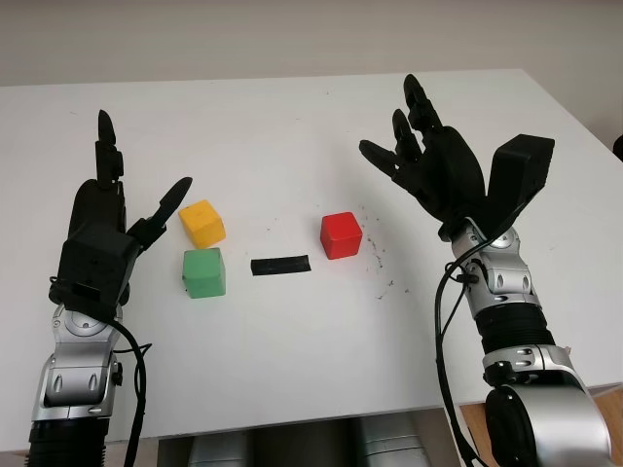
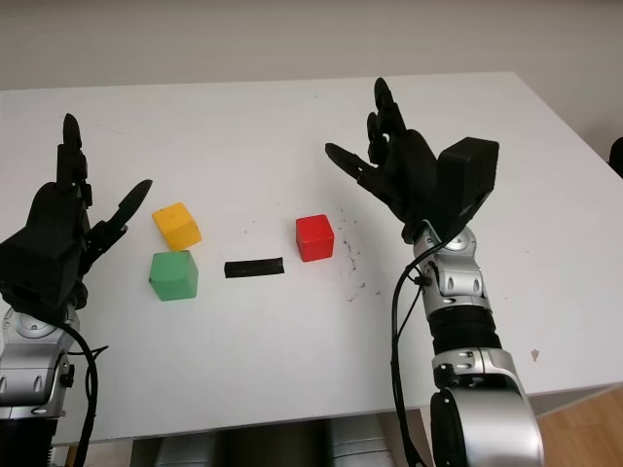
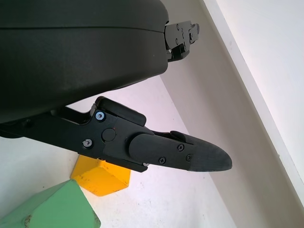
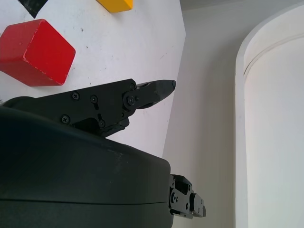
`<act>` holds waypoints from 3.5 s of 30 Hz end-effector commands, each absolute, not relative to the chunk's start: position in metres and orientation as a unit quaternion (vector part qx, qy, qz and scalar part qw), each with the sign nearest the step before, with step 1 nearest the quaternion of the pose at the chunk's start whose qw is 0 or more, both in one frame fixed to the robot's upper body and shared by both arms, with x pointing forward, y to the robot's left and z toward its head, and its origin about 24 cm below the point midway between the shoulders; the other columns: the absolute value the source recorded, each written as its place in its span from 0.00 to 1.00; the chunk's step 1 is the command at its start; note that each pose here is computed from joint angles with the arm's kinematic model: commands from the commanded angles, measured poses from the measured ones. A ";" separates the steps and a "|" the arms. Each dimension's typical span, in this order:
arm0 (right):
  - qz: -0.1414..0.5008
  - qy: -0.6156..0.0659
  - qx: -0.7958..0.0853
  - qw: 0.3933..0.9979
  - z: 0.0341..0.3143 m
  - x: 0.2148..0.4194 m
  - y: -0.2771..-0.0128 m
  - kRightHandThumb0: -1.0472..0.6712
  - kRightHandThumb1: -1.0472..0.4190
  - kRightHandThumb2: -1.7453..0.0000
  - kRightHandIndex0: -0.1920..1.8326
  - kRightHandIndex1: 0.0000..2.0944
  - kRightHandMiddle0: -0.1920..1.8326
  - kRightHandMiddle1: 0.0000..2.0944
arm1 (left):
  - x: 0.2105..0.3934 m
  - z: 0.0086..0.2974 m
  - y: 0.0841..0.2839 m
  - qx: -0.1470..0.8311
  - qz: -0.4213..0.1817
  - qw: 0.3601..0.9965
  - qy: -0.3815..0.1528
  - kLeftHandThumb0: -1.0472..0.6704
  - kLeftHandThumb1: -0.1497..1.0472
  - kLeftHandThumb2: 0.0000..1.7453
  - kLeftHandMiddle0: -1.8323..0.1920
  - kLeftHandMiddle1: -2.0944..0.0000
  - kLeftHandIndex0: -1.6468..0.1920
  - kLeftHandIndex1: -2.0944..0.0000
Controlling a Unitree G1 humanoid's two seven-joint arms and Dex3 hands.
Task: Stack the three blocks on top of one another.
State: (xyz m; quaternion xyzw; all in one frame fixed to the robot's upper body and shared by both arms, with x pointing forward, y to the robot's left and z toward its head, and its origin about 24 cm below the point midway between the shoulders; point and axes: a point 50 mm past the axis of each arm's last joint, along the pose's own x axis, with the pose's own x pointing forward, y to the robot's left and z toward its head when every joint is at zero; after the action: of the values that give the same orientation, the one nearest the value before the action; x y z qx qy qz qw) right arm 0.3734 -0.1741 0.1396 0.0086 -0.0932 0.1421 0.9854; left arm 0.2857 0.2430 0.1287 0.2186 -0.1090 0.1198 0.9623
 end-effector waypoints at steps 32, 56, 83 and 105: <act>0.261 -0.155 -0.545 0.782 0.201 0.378 -0.177 0.15 0.16 0.97 0.04 0.02 0.24 0.06 | 0.284 0.130 0.239 0.214 0.131 0.961 -0.117 0.17 1.00 0.10 1.00 1.00 1.00 1.00; 0.261 -0.166 -0.611 0.729 0.154 0.377 -0.166 0.13 0.14 0.97 0.04 0.03 0.28 0.04 | 0.283 0.130 0.238 0.218 0.129 0.961 -0.112 0.16 1.00 0.08 1.00 1.00 1.00 1.00; 0.232 -0.180 -0.558 0.776 0.111 0.368 -0.173 0.19 0.11 0.97 0.11 0.04 0.37 0.10 | 0.282 0.129 0.238 0.211 0.132 0.961 -0.120 0.16 1.00 0.08 1.00 1.00 1.00 0.99; 0.197 -0.191 -0.525 0.806 0.104 0.367 -0.173 0.35 0.08 0.97 0.21 0.03 0.31 0.65 | 0.282 0.129 0.236 0.209 0.132 0.962 -0.120 0.18 1.00 0.07 1.00 1.00 1.00 0.98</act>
State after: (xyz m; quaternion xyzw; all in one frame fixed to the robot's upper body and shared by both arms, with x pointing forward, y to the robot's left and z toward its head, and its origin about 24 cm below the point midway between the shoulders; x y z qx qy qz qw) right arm 0.3674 -0.1722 0.1037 -0.5345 -0.1888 0.2039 0.7982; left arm 0.2831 0.2381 0.1275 0.2098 -0.1130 0.1317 0.9622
